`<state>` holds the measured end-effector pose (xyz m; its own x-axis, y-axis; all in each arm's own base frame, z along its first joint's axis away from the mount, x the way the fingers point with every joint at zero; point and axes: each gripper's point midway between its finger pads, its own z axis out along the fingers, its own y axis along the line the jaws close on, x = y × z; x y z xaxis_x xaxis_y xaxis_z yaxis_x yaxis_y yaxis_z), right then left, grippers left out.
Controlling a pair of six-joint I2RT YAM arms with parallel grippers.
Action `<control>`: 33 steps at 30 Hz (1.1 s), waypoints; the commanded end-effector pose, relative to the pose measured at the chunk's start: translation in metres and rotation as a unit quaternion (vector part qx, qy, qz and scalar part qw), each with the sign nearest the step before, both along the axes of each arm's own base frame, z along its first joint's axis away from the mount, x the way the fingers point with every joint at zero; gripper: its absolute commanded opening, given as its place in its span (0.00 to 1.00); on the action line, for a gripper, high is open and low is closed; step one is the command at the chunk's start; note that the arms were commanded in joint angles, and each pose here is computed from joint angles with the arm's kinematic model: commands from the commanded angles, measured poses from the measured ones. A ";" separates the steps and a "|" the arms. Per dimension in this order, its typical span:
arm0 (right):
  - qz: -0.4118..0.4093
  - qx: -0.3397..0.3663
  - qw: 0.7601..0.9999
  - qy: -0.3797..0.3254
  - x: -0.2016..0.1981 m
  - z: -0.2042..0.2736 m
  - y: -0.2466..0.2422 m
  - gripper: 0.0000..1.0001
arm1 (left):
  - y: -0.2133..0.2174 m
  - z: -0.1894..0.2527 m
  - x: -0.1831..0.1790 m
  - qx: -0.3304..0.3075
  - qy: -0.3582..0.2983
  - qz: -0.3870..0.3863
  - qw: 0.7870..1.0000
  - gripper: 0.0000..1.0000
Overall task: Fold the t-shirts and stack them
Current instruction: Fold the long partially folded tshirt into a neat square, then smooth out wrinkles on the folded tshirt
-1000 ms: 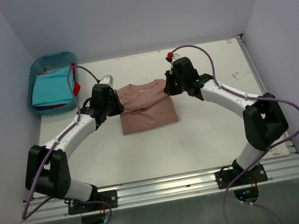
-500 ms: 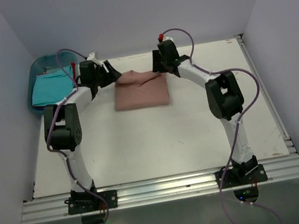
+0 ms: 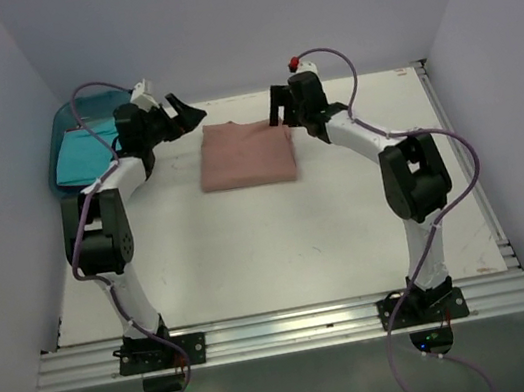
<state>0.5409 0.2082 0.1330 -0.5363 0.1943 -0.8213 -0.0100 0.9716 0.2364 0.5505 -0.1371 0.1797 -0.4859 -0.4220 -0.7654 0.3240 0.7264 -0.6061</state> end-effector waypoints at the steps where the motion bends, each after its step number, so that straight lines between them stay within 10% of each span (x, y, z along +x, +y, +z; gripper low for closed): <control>1: 0.082 0.060 0.994 -0.039 -0.002 0.035 0.037 0.87 | -0.008 -0.002 -0.008 -0.009 -0.006 -0.030 0.999 1.00; 2: 0.143 0.098 0.984 -0.033 -0.006 0.043 0.059 0.76 | -0.013 -0.013 -0.011 -0.014 0.004 -0.043 0.999 1.00; 3: 0.172 0.136 0.975 -0.014 -0.010 0.044 0.073 0.12 | -0.015 -0.016 -0.012 -0.018 0.007 -0.050 0.999 1.00; 4: 0.183 0.160 0.970 0.027 -0.009 0.017 0.083 0.00 | -0.017 -0.020 -0.012 -0.024 0.011 -0.055 0.998 1.00; 14: 0.212 0.268 0.933 0.110 0.013 -0.017 0.131 0.00 | -0.043 -0.065 -0.019 -0.090 0.060 -0.141 0.984 1.00; 22: 0.041 0.137 0.980 0.136 0.026 -0.091 0.068 0.00 | -0.056 -0.089 -0.029 -0.135 0.096 -0.177 0.970 1.00; 33: -0.051 0.013 0.981 0.187 -0.002 -0.131 0.016 0.00 | -0.082 -0.132 -0.112 -0.134 0.161 -0.166 0.964 1.00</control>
<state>0.5614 0.2732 0.0290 -0.7452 0.3295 -0.5798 0.0687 0.9027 0.4247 0.4669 -0.2059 0.0588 -0.7950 -0.3822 -0.4711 0.3094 0.4125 -0.8568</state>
